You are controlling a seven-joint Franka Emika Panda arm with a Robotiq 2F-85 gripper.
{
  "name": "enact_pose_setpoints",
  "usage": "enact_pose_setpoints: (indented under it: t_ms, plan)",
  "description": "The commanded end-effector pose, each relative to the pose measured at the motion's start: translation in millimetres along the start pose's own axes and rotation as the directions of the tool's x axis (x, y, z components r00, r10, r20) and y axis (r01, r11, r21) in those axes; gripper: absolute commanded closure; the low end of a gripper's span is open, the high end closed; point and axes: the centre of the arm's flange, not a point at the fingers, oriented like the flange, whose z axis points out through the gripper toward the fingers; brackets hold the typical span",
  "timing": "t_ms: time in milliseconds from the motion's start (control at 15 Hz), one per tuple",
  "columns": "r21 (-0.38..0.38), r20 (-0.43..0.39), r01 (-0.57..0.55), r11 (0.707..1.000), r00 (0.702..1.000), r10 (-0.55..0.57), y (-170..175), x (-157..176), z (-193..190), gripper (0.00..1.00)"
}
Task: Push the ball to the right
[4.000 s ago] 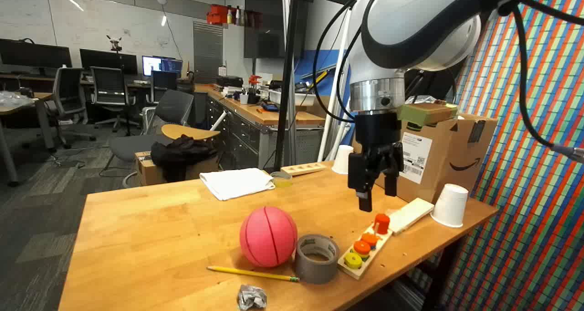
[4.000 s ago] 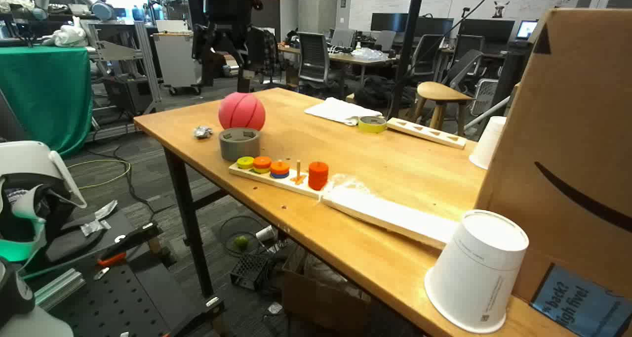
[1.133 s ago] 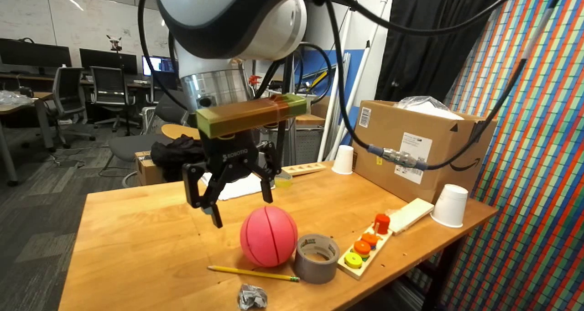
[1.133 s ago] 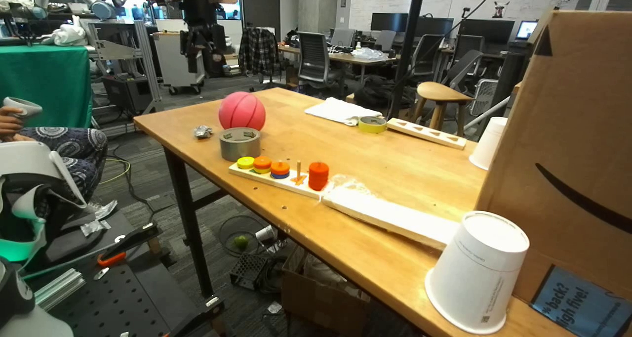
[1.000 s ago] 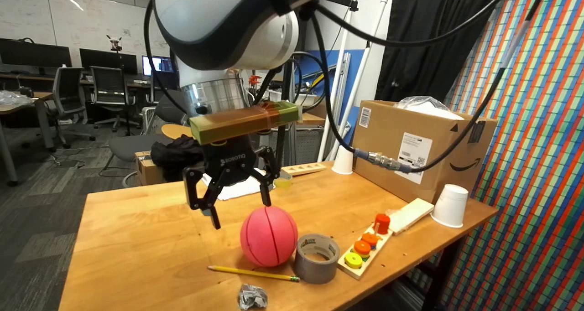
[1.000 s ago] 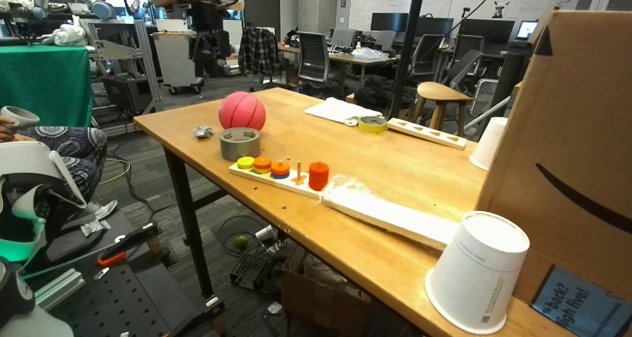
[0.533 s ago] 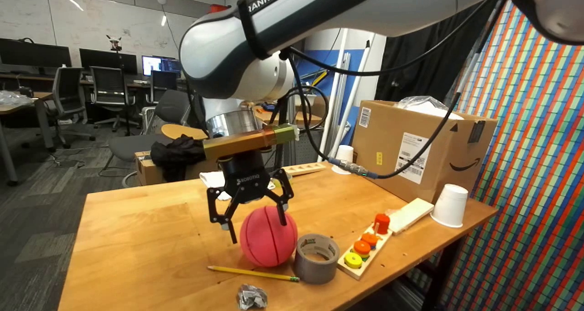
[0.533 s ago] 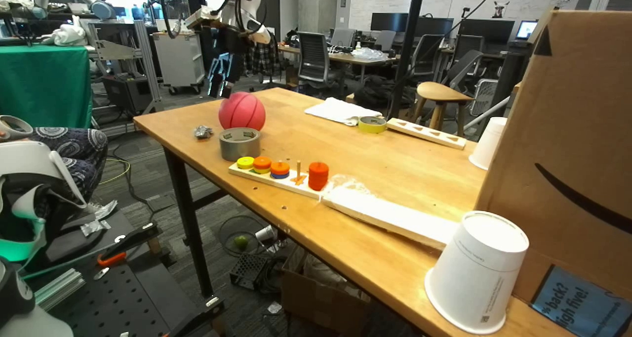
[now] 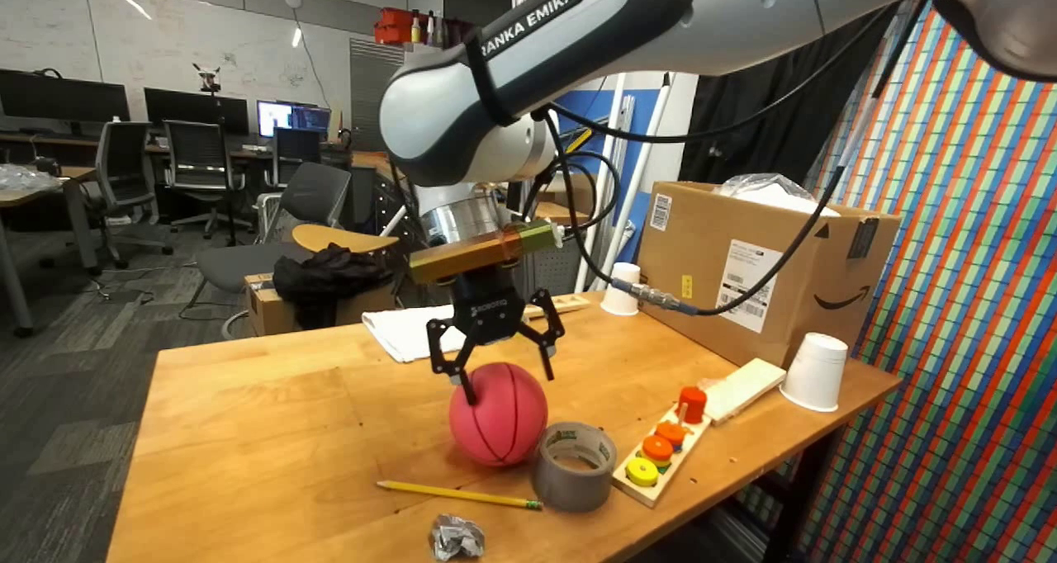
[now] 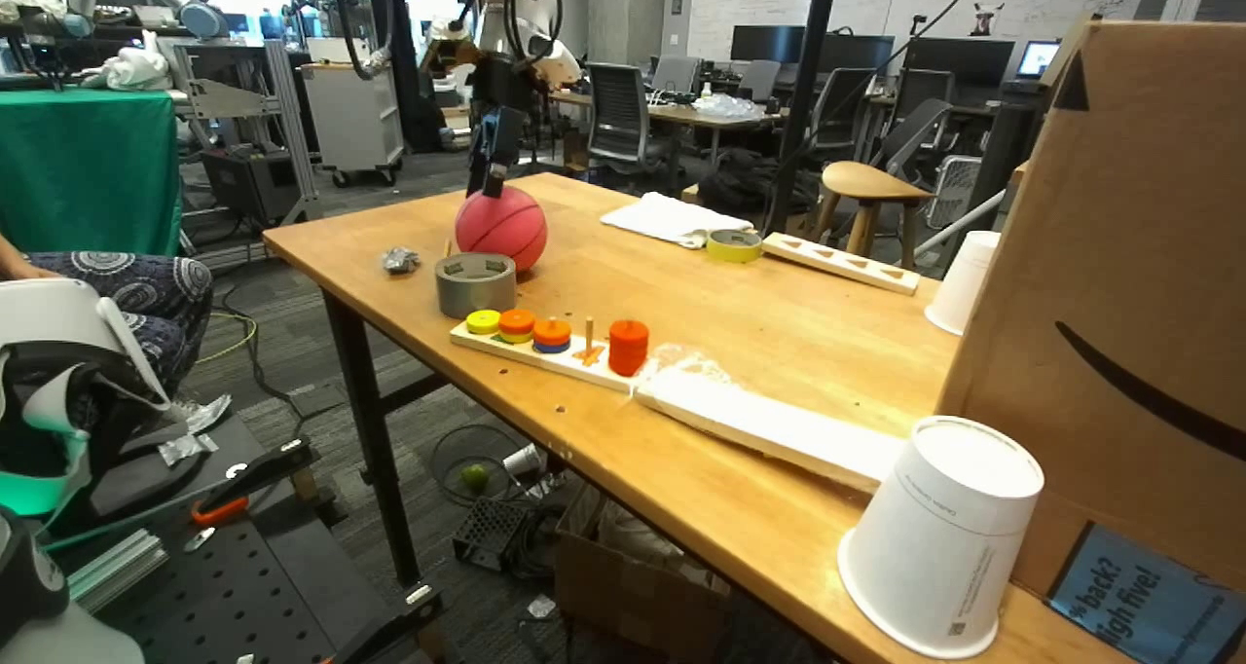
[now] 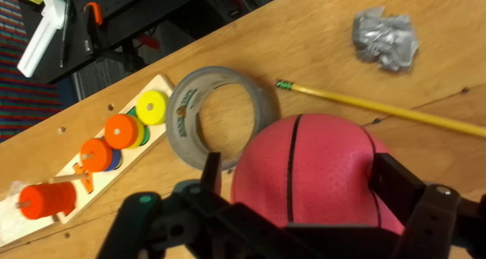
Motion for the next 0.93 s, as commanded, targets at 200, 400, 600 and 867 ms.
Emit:
enact_pose_setpoints:
  t_ms: [200, 400, 600, 867]
  plan:
    - [-0.085, -0.147, -0.316, 0.945, 0.942, 0.302, 154, 29, 20, 0.00]
    - [-0.126, -0.233, -0.444, 0.887, 0.882, 0.409, 192, 28, 18, 0.00]
    - [-0.157, -0.307, -0.496, 0.854, 0.846, 0.435, 183, 15, 12, 0.00]
    - [-0.129, -0.316, -0.411, 0.902, 0.880, 0.355, 136, -20, 0, 0.00]
